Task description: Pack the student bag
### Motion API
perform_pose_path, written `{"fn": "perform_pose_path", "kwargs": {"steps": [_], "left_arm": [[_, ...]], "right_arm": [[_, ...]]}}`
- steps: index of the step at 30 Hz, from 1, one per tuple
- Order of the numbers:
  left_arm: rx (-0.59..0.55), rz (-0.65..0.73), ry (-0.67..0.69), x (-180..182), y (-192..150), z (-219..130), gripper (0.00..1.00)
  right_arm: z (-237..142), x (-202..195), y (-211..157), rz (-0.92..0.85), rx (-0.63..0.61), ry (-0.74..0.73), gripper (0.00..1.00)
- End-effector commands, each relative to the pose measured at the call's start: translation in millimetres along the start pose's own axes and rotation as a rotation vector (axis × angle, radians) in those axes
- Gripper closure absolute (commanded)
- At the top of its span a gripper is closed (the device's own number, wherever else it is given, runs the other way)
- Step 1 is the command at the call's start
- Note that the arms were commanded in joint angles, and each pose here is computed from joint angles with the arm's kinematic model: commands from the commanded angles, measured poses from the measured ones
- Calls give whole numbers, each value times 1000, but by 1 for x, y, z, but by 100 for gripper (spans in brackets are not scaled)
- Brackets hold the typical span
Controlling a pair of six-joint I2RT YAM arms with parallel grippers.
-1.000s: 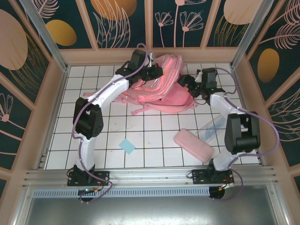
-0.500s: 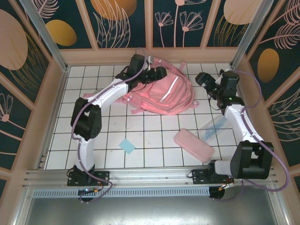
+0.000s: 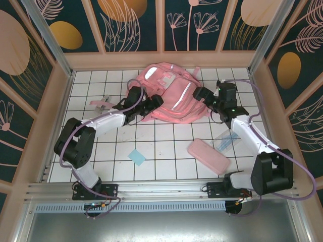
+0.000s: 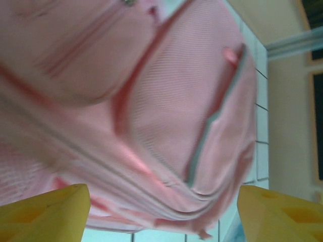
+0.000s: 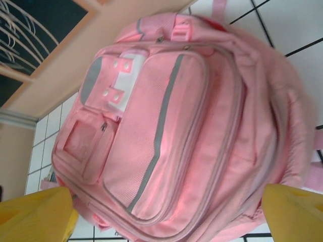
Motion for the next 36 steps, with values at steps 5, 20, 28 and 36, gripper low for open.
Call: {"fn": "perform_pose_path", "kwargs": {"steps": [5,20,28,36], "left_arm": [[-171,-214,38,31,-4,-21,36],[-175,-309,2,52,-9,41,53],[-136,-337,55,71,-26,42,32],[-154,-298,144,80,-29,18,21]], "right_arm": [[1,10,-19,-7,3,-8,6],[2,27,-39,-22,43,38,6],[-1,29,-43,-41,38,26,6],[7,34,-47,-52,56,29,7]]}}
Point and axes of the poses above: each hand's point on the last joint's axis, 136 mm out from that joint toward the fingers, its own z axis out along the fingers, its own x axis along the line the jaws close on, y = z × x, the point moved 5 cm from there along -z, back along the fingers, and after that the axes turned 10 degrees about z, right-handed, at the moved point
